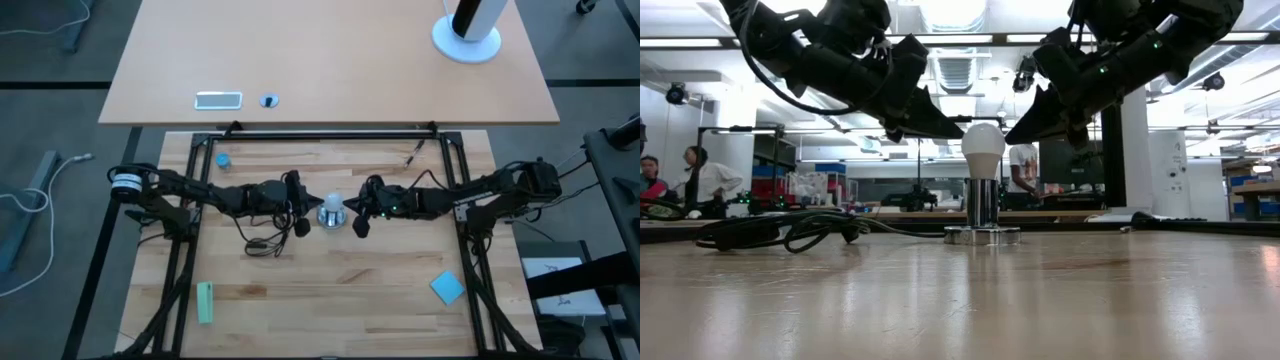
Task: Screw lightbulb
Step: Insert the white lightbulb into the metal lamp
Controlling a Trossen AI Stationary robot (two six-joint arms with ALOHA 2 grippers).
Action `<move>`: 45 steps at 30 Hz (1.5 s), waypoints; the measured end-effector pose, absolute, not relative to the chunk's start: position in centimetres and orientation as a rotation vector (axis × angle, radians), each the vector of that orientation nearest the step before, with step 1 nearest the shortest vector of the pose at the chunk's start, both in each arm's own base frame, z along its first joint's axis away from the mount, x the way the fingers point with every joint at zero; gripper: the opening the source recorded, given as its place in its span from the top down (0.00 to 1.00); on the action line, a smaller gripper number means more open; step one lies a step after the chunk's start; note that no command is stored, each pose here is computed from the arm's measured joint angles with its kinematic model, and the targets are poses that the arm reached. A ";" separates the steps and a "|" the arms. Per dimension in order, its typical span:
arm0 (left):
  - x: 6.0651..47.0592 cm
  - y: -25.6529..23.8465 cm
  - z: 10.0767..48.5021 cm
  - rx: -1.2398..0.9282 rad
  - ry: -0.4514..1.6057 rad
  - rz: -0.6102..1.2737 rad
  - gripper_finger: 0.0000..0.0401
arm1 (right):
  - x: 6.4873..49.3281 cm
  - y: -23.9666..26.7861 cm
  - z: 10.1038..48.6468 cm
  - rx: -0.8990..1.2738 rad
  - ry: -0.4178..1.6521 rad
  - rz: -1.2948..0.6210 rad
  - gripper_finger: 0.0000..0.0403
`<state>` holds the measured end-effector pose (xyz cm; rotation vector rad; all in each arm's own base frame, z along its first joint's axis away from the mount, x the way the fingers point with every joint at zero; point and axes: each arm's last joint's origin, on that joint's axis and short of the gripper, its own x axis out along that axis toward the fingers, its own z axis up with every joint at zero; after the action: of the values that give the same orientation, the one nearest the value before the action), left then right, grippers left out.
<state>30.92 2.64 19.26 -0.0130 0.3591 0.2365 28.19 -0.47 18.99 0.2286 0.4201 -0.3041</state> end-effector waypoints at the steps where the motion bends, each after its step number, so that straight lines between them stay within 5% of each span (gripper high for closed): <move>1: 30.9 2.7 19.3 -0.013 0.359 0.249 1.00 | 28.2 -0.4 19.0 0.230 0.419 -0.296 1.00; 17: 30.3 2.7 19.3 -0.045 0.416 0.275 1.00 | 28.0 -0.1 18.5 0.263 0.471 -0.290 1.00; 23: 30.5 2.0 19.2 -0.104 0.416 0.100 1.00 | 27.9 -0.3 18.5 0.242 0.469 -0.353 1.00; 45: 30.9 2.7 18.6 -0.071 0.384 0.277 1.00 | 28.3 -0.2 19.1 0.255 0.406 -0.279 1.00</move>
<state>30.94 2.68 18.62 -0.0707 0.3842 0.2772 28.26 -0.23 19.14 0.2554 0.4057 -0.2794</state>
